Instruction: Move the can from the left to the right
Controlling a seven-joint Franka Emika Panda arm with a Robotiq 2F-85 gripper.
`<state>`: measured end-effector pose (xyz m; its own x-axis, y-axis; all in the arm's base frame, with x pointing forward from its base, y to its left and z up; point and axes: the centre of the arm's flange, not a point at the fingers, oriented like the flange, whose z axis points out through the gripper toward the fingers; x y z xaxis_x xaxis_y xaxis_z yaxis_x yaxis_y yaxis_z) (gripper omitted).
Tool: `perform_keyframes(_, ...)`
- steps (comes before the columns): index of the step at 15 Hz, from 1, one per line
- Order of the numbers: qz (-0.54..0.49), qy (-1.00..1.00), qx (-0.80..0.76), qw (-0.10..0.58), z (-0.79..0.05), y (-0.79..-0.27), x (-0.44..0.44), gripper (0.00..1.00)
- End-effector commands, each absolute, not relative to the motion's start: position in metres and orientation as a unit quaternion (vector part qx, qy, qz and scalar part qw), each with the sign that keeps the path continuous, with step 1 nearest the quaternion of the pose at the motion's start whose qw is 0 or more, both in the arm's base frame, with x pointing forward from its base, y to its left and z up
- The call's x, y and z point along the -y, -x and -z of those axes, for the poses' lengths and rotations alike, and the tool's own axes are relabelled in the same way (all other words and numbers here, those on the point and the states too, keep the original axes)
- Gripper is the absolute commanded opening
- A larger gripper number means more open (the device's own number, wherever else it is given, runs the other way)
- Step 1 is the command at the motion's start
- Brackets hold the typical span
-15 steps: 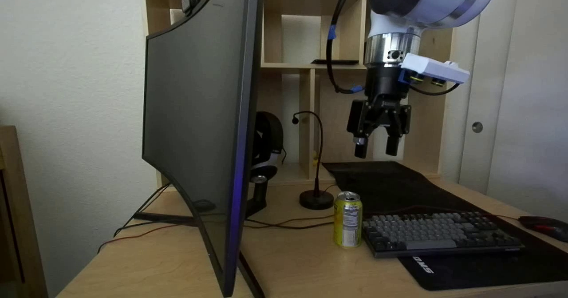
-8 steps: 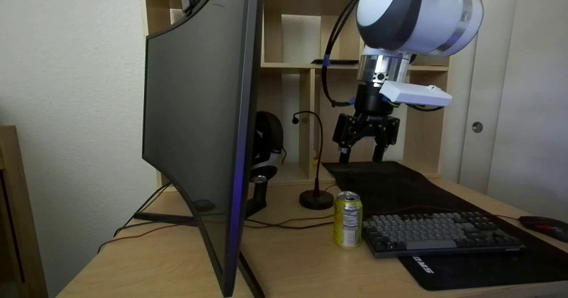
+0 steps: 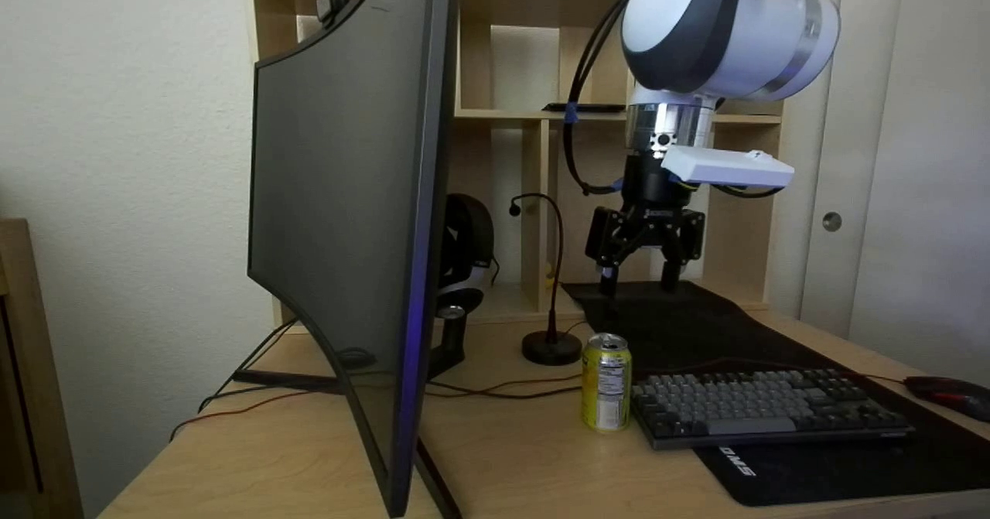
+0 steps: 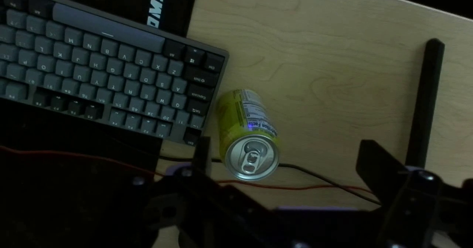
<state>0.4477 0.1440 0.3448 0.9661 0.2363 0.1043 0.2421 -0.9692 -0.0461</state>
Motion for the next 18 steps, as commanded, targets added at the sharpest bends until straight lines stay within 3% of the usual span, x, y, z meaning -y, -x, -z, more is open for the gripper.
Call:
perform_keyframes(1, 0.053, 0.993, 0.100, 0.034, -0.346, -0.448, -0.146, 1.00)
perform_keyframes(18, 0.000, 0.998, 0.052, 0.026, -0.337, -0.439, -0.143, 1.00)
